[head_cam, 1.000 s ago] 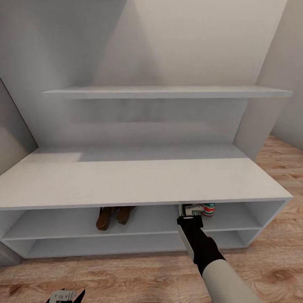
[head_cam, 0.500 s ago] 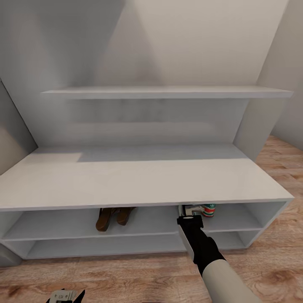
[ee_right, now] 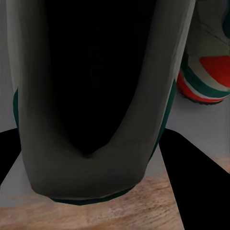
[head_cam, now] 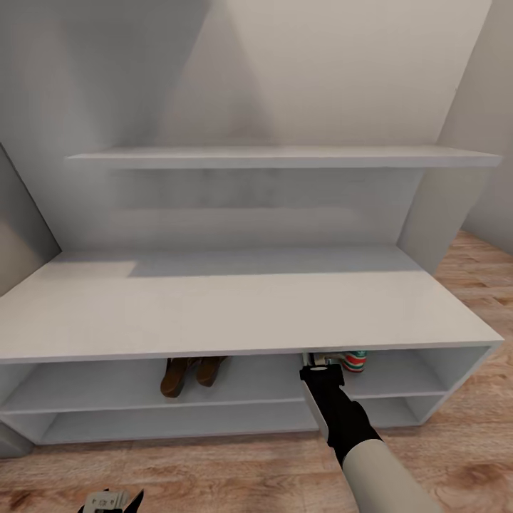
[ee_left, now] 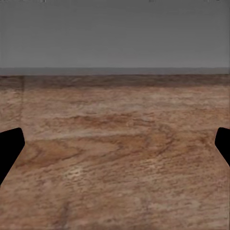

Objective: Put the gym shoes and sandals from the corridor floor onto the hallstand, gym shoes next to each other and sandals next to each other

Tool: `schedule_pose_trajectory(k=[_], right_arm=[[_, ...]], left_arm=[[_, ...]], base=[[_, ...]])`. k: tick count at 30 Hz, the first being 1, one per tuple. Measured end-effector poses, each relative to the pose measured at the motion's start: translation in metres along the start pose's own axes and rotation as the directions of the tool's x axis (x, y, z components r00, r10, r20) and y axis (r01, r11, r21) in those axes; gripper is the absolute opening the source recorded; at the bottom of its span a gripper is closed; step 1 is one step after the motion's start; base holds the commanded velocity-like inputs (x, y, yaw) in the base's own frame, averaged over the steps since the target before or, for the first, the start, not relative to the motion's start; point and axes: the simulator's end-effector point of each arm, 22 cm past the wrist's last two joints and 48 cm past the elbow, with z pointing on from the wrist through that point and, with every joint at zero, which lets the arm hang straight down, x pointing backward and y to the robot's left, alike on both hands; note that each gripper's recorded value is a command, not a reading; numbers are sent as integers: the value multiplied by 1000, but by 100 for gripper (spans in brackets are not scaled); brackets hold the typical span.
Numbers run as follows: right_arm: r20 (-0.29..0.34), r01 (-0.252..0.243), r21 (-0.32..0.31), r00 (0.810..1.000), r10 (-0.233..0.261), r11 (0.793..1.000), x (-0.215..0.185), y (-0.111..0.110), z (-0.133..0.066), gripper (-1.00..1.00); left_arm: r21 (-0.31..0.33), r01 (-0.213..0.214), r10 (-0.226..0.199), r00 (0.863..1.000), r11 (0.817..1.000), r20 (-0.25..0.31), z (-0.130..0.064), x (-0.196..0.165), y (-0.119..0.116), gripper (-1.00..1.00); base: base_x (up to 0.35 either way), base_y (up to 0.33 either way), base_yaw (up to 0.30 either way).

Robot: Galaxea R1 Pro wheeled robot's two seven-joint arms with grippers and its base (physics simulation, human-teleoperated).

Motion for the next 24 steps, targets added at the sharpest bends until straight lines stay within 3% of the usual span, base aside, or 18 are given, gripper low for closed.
schedule_pose_trajectory(k=[15, 16, 24], right_arm=[[0, 0, 0, 1000, 0, 1000, 0, 0, 0, -100], [0, 0, 0, 1000, 0, 1000, 0, 0, 0, 100], [0, 0, 0, 1000, 0, 1000, 0, 0, 0, 100]], left_arm=[[0, 0, 0, 1000, 1000, -1, 0, 0, 0, 100], [0, 0, 0, 1000, 1000, -1, 0, 1, 0, 100], [0, 1, -1, 1000, 1000, -2, 0, 1, 0, 100]], base=[[45, 0, 0], [9, 0, 0], [-5, 0, 0]])
